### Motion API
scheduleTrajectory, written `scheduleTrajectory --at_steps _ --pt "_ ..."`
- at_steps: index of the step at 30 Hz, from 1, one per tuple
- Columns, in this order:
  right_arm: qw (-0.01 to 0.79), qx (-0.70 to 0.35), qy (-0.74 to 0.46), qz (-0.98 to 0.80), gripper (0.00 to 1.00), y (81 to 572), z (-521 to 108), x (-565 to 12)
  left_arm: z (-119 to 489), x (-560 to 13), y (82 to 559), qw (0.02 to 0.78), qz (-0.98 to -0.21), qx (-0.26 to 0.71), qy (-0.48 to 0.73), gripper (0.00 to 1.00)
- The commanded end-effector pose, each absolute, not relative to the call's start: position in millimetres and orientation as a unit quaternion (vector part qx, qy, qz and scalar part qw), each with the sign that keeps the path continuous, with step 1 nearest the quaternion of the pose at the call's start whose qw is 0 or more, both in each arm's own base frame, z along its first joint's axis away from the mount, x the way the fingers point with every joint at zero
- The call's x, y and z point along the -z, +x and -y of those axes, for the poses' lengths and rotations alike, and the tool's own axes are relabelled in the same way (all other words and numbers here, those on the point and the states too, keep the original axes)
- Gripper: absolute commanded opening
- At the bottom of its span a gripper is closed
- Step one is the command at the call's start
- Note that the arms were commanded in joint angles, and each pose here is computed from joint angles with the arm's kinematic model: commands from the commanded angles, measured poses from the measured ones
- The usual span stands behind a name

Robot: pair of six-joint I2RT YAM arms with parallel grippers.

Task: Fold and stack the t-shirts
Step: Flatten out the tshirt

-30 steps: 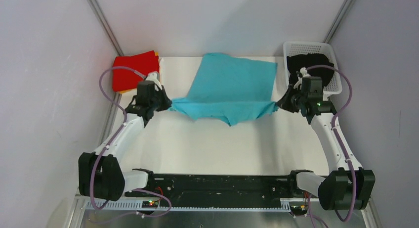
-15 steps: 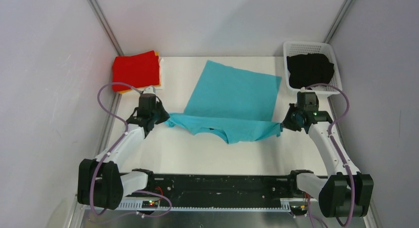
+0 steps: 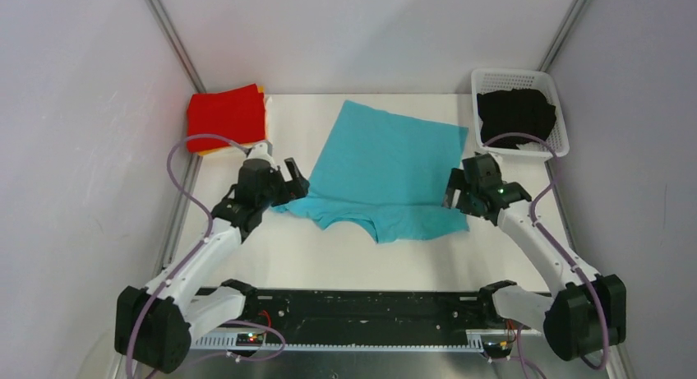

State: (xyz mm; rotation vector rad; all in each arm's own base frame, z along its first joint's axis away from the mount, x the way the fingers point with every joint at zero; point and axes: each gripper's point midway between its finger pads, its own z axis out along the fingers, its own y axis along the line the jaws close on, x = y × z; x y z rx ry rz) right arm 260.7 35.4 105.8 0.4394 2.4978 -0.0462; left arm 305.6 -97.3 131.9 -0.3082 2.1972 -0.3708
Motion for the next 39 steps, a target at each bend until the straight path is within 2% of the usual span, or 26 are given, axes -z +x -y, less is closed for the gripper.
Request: scheduleTrajectory --at_steps 1,3,5,11,20,25,27,29,30,31,32,33,34,36,39 --pt "0.393 -0.087 0.051 -0.914 0.99 284 -104 -154 134 -164 297 0.458 -0.861 0.202 -0.084 1.0" --pt "0.373 -0.204 -0.046 -0.904 0.99 270 -173 -154 139 -158 294 0.449 -0.865 0.206 -0.086 1.0" --pt "0.358 -0.254 -0.104 -0.892 0.99 260 -218 -148 139 -151 293 0.441 -0.869 0.205 -0.096 1.0" --pt "0.312 -0.309 -0.182 -0.88 0.99 237 -304 -109 129 -137 290 0.435 -0.871 0.19 -0.13 1.0" --pt "0.249 -0.252 -0.195 -0.915 0.99 222 -321 -39 114 -134 276 0.453 -0.858 0.182 -0.156 1.0" --pt "0.223 -0.176 -0.231 -0.93 0.99 184 -310 -16 104 -136 270 0.464 -0.852 0.172 -0.168 1.0" --pt "0.213 -0.175 -0.243 -0.93 1.0 167 -314 -15 102 -138 270 0.469 -0.85 0.17 -0.17 1.0" --pt "0.18 -0.233 -0.275 -0.915 0.99 140 -337 -21 99 -140 269 0.473 -0.848 0.165 -0.173 1.0" --pt "0.137 -0.284 -0.307 -0.898 1.0 112 -352 -26 97 -140 270 0.476 -0.847 0.16 -0.176 1.0" --pt "0.136 -0.332 -0.333 -0.872 0.99 103 -370 -37 95 -142 269 0.477 -0.846 0.157 -0.177 1.0" --pt "0.086 -0.389 -0.367 -0.841 0.99 73 -384 -47 92 -143 270 0.481 -0.845 0.151 -0.179 1.0" --pt "0.09 -0.434 -0.388 -0.808 1.0 66 -402 -61 91 -145 270 0.483 -0.844 0.148 -0.181 1.0" --pt "0.049 -0.475 -0.419 -0.772 0.99 41 -416 -72 87 -145 270 0.485 -0.843 0.139 -0.186 1.0" --pt "0.021 -0.512 -0.466 -0.721 0.99 17 -438 -91 84 -147 269 0.486 -0.842 0.133 -0.192 1.0" --pt "0.015 -0.5 -0.537 -0.679 0.99 -10 -447 -100 81 -146 267 0.482 -0.844 0.128 -0.198 1.0"
